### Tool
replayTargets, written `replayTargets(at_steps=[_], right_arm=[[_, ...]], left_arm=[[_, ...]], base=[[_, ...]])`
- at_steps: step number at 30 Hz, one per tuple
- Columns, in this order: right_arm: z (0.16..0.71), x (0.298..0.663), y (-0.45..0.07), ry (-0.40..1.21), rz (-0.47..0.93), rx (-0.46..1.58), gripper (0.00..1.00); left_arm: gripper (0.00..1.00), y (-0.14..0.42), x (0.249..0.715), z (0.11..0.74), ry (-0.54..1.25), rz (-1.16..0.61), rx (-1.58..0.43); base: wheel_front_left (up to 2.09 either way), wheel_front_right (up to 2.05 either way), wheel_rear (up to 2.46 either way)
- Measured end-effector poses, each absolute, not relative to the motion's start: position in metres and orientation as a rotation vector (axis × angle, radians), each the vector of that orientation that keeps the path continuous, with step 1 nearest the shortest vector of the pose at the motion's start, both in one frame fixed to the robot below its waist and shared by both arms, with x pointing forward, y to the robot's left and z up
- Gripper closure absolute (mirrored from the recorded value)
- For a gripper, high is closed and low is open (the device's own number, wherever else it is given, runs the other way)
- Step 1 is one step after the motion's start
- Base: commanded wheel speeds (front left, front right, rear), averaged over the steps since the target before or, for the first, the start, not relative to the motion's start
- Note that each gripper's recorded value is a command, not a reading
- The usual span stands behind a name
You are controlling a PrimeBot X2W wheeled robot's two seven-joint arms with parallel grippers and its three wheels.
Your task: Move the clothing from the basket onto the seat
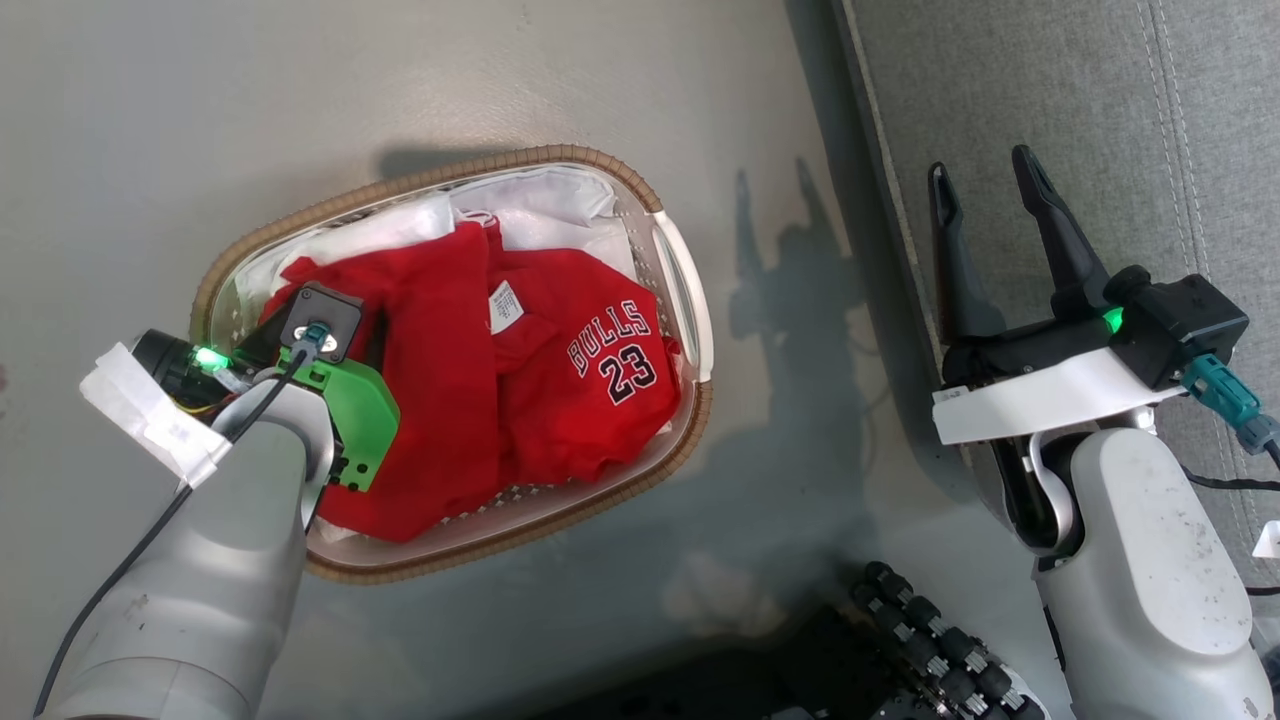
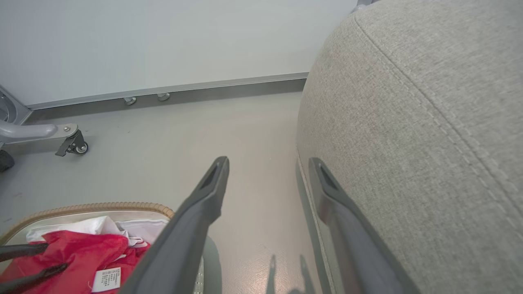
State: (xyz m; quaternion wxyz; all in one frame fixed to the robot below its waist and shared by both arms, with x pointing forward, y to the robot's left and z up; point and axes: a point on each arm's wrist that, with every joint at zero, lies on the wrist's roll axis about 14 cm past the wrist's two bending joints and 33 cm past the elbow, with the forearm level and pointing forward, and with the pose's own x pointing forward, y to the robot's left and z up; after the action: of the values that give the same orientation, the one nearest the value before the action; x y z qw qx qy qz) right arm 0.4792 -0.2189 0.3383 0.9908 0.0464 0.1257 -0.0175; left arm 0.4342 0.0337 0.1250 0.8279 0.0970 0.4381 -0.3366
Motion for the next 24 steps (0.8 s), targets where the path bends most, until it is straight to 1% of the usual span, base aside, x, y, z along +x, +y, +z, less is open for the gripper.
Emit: replayTargets(at_steps=[1,2,3,4,10,19,24], right_arm=[[0.338,0.479,-0.219,0.252,-0.036,0.094,0.0],[0.338,0.479,-0.219,0.252,-0.036,0.095,0.0],[0.339,0.479,-0.219,0.251,-0.035,0.095,0.0],[0.339,0.479,-0.219,0.251,-0.035,0.095,0.0],[0.341,0.479,-0.219,0.247,-0.038,0.103,0.0],[0.358,0.479,-0.218,0.215,-0.033,0.09,0.0],[0.371,0.471,-0.217,0.203,-0.031,0.073,0.0]], left_arm=[[0.19,0.034,0.433,0.124,0.939,-0.712,0.206],[0.57,0.034,0.432,0.123,0.953,-0.707,0.202],[0.68,0.035,0.43,0.122,0.965,-0.706,0.203],[1.0,0.035,0.429,0.122,0.972,-0.702,0.198],[1.0,0.035,0.428,0.125,0.976,-0.699,0.19],[1.0,0.03,0.429,0.154,0.891,-0.69,0.15],[1.0,0.025,0.436,0.186,0.799,-0.684,0.131]], base=[[0.0,0.0,0.0],[0.0,0.0,0.0],[0.0,0.0,0.0],[0.0,0.0,0.0],[0.0,0.0,0.0],[0.0,0.0,0.0],[0.0,0.0,0.0]])
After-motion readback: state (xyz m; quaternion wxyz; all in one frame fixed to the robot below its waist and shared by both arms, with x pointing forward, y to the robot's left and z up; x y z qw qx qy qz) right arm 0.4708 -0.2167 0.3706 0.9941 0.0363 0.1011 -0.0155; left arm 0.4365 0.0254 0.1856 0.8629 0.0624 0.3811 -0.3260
